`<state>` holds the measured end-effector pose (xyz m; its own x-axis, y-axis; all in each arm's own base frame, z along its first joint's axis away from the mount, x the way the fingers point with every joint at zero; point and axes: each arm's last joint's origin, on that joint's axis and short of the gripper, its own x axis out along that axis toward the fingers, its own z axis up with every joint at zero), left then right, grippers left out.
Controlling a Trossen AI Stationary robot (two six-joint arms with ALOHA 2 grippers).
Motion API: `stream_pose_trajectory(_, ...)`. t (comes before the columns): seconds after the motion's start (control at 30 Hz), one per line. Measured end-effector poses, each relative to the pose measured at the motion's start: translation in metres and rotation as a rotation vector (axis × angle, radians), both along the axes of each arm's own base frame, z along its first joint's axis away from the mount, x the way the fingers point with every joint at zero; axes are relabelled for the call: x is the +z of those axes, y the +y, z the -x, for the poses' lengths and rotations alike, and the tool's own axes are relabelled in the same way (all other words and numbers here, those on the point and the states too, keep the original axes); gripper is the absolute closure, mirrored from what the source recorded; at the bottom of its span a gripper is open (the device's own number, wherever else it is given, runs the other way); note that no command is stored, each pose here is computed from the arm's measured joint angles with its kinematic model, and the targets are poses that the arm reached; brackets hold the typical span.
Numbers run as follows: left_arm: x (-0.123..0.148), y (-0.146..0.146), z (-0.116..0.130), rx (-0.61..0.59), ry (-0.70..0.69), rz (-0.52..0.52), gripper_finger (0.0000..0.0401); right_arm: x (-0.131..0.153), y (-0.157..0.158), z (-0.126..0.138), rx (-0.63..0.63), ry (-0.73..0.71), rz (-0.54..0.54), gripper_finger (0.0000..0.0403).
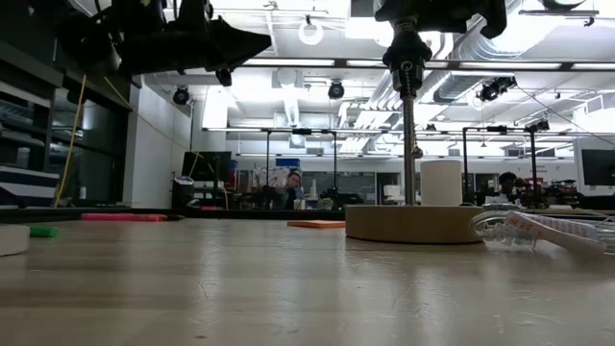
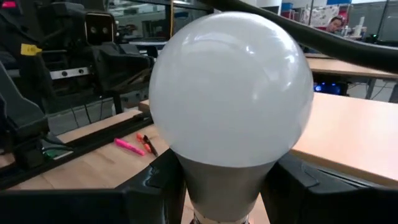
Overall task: Screw lightbulb
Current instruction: Insert the white lightbulb into the lamp
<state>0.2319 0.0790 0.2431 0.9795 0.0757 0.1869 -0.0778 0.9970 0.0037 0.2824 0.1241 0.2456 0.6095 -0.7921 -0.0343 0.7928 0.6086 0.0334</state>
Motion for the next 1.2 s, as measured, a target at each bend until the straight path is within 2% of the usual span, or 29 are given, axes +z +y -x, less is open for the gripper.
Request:
stream_pose_trajectory(0.37, 0.0, 0.0, 0.0, 0.003, 0.003, -0.011, 0.0401, -0.004, 0.01, 0.006, -0.023, -0.001, 0.012, 0.0249)
stream_pose_trajectory(0.73, 0.0, 0.0, 0.0, 0.004, -0.002, 0.0, 0.0401, -0.018, 0.0, 0.007, -0.038, -0.018, -0.038, 0.025)
stream_pose_trajectory(0.9, 0.002, -0.001, 0.0, 0.002, -0.017, 0.031, 0.0401, -0.018, 0.0, 0.007, -0.039, -0.019, -0.038, 0.0235)
stream_pose_trajectory(1.03, 0.01, -0.002, -0.004, -0.019, -0.042, 0.059, 0.0401, -0.017, 0.0, 0.006, -0.038, -0.007, -0.026, 0.0231)
stream_pose_trajectory(1.2, 0.027, -0.009, -0.013, -0.047, -0.063, 0.002, 0.0401, -0.019, -0.004, 0.004, -0.037, -0.008, -0.036, 0.0229)
